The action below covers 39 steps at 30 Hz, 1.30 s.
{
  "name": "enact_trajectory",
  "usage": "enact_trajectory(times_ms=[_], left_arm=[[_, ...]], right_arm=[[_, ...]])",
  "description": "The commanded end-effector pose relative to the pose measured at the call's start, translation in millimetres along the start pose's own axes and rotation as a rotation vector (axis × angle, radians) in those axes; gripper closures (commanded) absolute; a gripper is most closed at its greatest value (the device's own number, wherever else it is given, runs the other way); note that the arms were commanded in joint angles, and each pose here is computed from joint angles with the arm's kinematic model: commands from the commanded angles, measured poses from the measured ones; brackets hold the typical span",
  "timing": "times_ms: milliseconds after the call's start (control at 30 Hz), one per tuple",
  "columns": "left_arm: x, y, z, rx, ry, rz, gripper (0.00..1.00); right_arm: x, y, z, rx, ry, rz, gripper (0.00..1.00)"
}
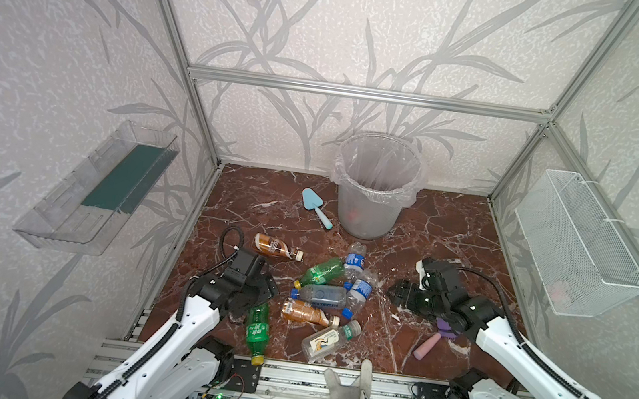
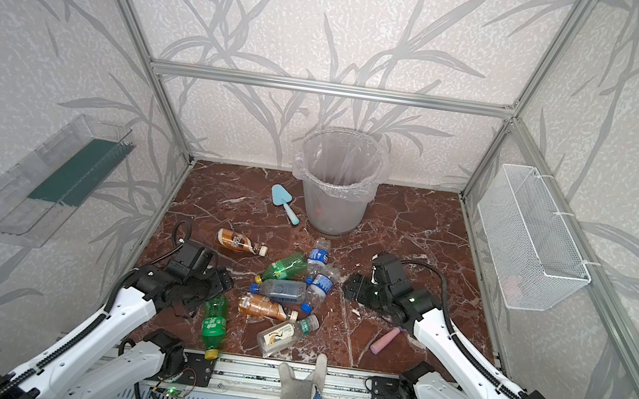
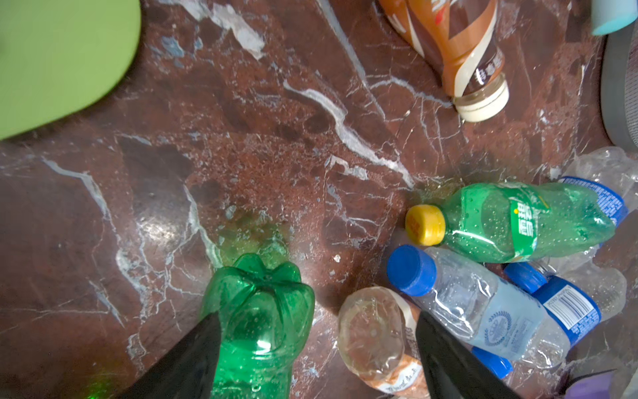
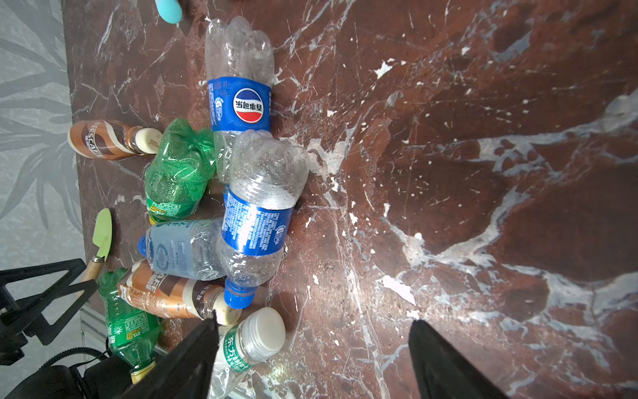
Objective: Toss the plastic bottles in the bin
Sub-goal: 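Lower the left gripper onto the crumpled green bottle and grasp it, then lift the green bottle off the pile with the left gripper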
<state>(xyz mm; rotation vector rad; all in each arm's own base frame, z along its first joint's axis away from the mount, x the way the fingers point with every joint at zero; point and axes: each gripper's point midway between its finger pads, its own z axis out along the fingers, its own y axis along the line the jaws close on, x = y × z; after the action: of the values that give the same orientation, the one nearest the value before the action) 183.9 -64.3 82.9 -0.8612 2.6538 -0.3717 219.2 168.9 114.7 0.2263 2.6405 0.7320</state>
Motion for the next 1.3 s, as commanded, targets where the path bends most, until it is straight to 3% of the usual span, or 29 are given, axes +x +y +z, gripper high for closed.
enact_trajectory(times_ms=[0, 333, 567, 1267], left_arm=[[21, 15, 5, -0.049, 0.081, -0.028, 0.13], [40, 28, 12, -0.16, 0.123, 0.034, 0.12], [55, 34, 18, -0.158, 0.152, 0.027, 0.13], [73, 39, 30, -0.161, 0.183, 0.042, 0.31]], right_arm=[[1, -2, 4, 0.004, 0.002, 0.004, 0.13], [3, -5, 5, 0.01, -0.001, 0.008, 0.13], [4, -6, 6, 0.008, 0.001, 0.009, 0.13], [5, -5, 11, 0.006, 0.014, 0.004, 0.15]])
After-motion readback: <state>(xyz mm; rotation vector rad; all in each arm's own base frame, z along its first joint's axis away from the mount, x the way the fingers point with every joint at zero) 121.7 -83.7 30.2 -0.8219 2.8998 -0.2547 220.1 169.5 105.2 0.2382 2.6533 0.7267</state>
